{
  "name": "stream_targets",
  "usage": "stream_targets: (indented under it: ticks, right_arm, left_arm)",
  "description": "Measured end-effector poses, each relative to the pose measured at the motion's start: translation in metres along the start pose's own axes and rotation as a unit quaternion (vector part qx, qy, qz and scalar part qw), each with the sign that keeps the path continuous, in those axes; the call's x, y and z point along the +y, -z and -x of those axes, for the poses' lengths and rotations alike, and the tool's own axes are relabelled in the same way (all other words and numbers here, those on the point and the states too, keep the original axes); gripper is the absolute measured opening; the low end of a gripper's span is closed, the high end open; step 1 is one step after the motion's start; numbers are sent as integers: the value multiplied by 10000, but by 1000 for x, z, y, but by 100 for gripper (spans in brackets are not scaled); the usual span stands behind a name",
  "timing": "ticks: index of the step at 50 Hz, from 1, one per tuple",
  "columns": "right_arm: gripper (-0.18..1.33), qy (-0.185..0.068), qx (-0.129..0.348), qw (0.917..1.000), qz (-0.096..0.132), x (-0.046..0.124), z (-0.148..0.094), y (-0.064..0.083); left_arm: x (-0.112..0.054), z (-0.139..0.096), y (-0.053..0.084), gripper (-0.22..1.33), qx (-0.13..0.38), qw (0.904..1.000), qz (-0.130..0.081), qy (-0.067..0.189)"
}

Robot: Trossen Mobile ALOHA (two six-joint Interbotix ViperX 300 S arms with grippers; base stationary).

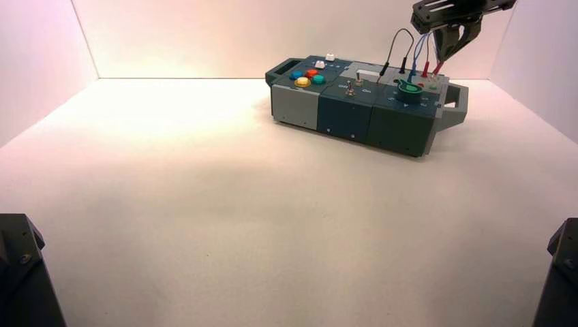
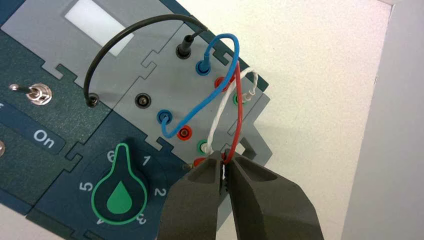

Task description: Insert the red wire.

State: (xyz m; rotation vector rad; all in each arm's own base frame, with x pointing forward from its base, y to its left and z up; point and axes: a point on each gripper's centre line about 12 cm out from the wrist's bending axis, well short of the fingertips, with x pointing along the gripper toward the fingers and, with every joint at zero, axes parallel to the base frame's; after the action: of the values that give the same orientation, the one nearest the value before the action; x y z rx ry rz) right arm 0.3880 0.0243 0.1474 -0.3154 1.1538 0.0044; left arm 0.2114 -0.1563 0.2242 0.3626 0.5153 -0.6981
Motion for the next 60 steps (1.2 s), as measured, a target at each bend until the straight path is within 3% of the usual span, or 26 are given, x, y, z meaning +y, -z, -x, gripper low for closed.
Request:
stream_targets:
  ticks: [23, 45, 60]
  right_arm:
    - [-9, -21, 25, 9999, 144, 9, 0, -3]
    - [-9, 14, -114, 9998, 185, 12, 33, -3]
    - [-10, 17, -170, 9996, 206, 12, 36, -2]
  left_arm:
    - [0, 0, 0, 107, 0, 10000, 0, 0]
    - [0, -1, 1, 107, 22, 10000, 1, 6]
    - [0, -1, 1, 107, 22, 10000, 1, 6]
